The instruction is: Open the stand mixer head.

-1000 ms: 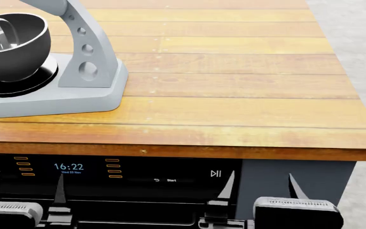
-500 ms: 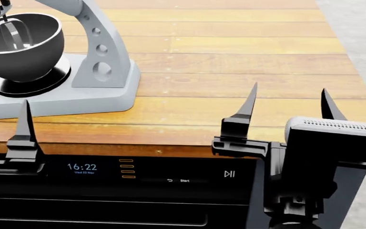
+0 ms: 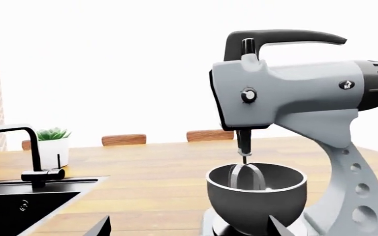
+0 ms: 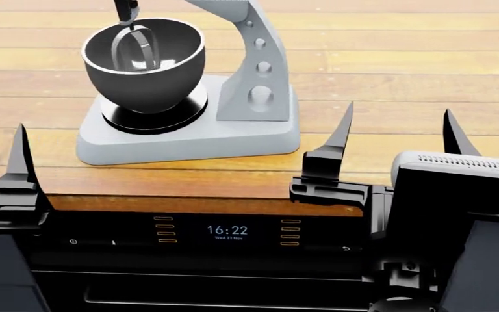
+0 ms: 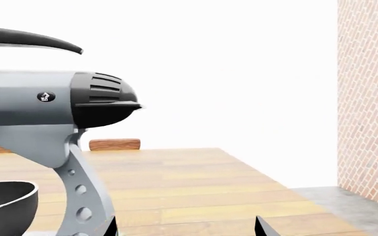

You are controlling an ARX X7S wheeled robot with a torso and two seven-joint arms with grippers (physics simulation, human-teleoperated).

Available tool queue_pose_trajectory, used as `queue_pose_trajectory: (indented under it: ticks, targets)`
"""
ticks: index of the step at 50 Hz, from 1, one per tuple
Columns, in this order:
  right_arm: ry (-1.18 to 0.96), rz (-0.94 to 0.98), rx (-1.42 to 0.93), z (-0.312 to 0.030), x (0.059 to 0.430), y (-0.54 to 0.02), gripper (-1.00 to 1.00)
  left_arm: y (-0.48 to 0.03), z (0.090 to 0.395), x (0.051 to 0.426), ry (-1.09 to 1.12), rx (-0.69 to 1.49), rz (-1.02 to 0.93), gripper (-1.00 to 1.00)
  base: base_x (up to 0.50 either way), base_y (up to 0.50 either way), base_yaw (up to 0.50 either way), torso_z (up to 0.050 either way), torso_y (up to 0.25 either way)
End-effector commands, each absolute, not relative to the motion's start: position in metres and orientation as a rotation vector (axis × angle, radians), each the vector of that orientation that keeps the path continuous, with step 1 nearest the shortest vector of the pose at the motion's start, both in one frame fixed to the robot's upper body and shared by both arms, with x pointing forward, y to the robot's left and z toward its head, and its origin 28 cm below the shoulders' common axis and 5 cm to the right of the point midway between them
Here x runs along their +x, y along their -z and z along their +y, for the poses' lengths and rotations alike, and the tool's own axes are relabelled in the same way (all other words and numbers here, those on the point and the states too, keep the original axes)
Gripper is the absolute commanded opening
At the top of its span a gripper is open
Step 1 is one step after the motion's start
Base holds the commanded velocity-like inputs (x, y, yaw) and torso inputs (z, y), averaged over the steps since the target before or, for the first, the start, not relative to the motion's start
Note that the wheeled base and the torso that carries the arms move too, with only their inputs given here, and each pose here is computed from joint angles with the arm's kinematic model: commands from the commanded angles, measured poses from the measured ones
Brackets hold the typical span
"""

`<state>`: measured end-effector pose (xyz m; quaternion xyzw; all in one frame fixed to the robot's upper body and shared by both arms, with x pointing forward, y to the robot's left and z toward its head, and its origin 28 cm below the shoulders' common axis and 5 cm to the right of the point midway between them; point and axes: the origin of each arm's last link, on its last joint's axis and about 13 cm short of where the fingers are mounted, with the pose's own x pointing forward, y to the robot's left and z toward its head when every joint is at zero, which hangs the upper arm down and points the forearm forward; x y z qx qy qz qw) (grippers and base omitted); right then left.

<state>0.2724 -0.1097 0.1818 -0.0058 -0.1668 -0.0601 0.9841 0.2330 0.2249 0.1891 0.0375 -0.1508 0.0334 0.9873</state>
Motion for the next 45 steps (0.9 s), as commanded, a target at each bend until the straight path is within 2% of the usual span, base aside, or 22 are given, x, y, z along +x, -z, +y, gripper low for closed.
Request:
queue_pose_trajectory:
  ticks: [1,21,29,45]
  targets:
    - [0.121,-0.338,-0.013,-0.1097,0.2721,-0.1824,1.00,-0.1905,0.2250,0.2318,-0.071,0.076,-0.310,1.00,0.00,0.50,0.00,0.000,0.000]
    - [0.123,-0.329,-0.008,-0.1094,0.2711,-0.1816,1.00,-0.1904,0.2254,0.2312,-0.077,0.080,-0.314,1.00,0.00,0.49,0.00,0.000,0.000]
    - [0.115,-0.326,0.044,-0.1103,0.2708,-0.1841,1.00,-0.1900,0.2253,0.2317,-0.075,0.078,-0.315,1.00,0.00,0.07,0.00,0.000,0.000]
    - [0.139,-0.331,0.021,-0.1104,0.2720,-0.1834,1.00,-0.1918,0.2251,0.2302,-0.072,0.075,-0.323,1.00,0.47,0.00,0.00,0.000,0.000]
